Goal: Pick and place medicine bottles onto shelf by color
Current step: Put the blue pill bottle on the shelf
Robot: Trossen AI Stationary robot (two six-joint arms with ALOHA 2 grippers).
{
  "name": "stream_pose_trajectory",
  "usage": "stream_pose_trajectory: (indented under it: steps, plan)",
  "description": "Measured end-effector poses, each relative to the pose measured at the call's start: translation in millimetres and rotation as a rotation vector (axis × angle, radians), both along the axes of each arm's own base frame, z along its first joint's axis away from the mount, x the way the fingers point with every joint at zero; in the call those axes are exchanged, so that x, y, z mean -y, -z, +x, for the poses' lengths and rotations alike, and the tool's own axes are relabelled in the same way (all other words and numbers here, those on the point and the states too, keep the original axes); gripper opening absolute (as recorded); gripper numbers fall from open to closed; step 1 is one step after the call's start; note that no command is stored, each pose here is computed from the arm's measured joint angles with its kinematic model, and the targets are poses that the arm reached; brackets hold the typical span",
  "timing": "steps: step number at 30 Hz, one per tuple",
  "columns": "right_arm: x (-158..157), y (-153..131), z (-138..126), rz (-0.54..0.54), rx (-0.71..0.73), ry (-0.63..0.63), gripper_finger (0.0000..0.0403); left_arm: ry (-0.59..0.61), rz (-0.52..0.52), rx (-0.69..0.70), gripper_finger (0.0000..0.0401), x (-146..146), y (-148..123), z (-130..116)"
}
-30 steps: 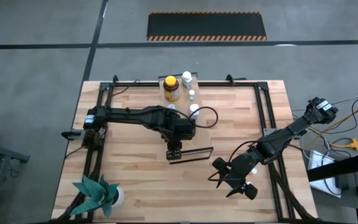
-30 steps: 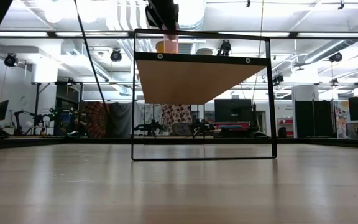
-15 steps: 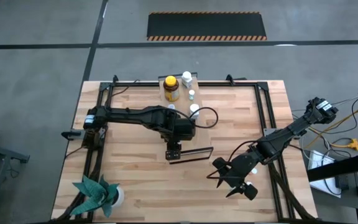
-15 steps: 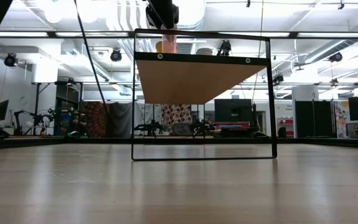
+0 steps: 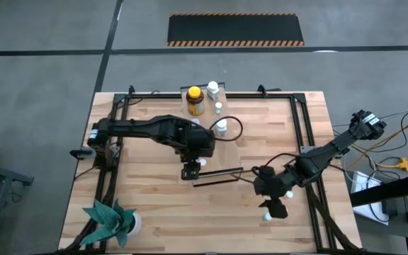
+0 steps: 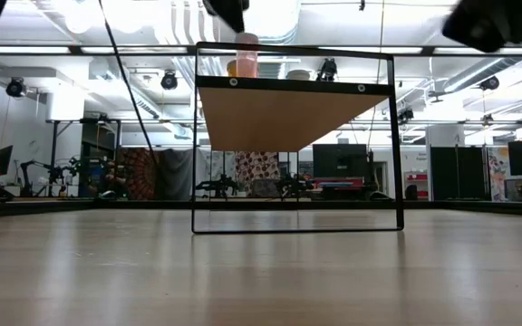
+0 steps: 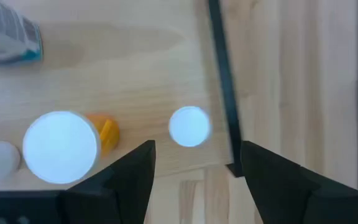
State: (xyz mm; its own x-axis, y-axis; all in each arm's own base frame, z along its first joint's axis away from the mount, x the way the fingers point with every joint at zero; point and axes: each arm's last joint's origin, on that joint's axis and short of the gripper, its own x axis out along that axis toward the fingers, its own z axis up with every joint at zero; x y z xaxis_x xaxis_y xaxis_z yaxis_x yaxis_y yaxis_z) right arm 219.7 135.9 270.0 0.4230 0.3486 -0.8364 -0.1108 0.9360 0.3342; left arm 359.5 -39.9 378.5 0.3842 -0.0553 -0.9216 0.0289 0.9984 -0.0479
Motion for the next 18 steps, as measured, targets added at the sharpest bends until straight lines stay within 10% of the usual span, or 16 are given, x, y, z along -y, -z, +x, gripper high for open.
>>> stream_pose_trajectory:
  steps: [18]
  plan:
    - [-62.0, 40.2, -55.2, -0.228, 0.276, 0.015, 0.0215, 0.083, 0.232, 0.49, 0.0219, 86.9, -43.4, -18.5]
